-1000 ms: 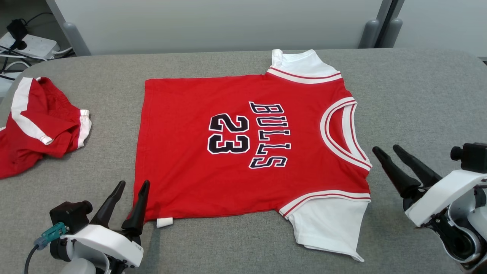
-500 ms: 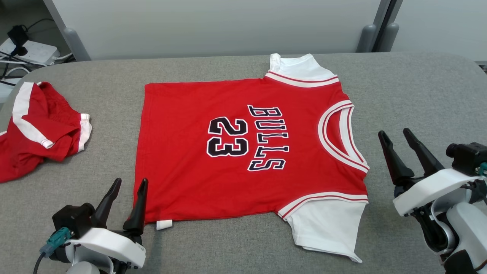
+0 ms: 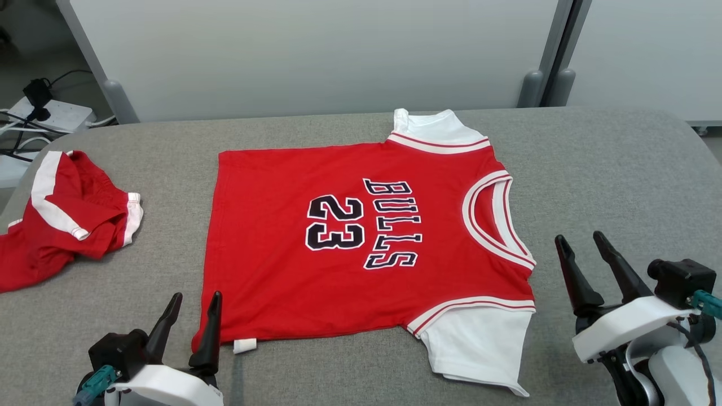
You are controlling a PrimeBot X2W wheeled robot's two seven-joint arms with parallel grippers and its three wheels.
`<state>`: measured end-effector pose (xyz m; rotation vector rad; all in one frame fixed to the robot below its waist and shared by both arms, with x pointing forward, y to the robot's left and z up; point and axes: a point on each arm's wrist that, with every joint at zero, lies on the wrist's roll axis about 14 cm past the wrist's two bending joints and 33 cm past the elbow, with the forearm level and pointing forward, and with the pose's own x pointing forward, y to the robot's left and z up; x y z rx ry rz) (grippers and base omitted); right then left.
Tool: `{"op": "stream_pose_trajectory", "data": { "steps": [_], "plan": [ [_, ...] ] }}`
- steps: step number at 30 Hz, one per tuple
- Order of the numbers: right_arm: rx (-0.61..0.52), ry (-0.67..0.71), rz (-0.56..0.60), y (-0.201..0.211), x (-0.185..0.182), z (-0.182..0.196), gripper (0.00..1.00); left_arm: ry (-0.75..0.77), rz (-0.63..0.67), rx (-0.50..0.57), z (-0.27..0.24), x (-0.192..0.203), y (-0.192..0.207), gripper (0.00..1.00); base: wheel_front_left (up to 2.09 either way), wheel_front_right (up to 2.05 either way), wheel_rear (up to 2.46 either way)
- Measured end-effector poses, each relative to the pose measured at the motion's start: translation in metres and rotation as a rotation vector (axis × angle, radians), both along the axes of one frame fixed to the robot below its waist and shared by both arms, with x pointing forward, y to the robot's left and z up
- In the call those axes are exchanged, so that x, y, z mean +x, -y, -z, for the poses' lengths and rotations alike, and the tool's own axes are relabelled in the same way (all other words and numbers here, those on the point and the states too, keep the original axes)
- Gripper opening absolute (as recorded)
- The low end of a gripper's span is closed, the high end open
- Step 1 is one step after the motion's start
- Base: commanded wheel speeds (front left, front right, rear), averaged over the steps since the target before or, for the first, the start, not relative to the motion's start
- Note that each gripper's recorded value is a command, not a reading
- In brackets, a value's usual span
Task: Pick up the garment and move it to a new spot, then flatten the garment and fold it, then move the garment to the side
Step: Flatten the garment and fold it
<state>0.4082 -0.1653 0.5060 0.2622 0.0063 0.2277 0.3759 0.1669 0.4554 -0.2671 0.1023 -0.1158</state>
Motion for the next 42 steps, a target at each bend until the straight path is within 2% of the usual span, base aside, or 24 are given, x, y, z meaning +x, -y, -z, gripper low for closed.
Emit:
{"op": "stream_pose_trajectory", "data": {
  "steps": [16,27,42],
  "plan": [
    [-0.024,-0.007,0.073,0.007,-0.024,0.014,1.00,0.020,-0.077,0.054,-0.002,-0.012,-0.014,1.00,0.00,0.00,0.00],
    [-0.105,-0.043,0.062,0.001,-0.037,0.033,1.00,0.003,-0.066,0.111,0.005,-0.018,-0.010,1.00,0.00,0.00,0.00],
    [-0.135,-0.073,0.045,-0.003,-0.037,0.045,1.00,-0.020,-0.055,0.126,0.013,-0.018,-0.008,1.00,0.00,0.00,0.00]
  ]
}}
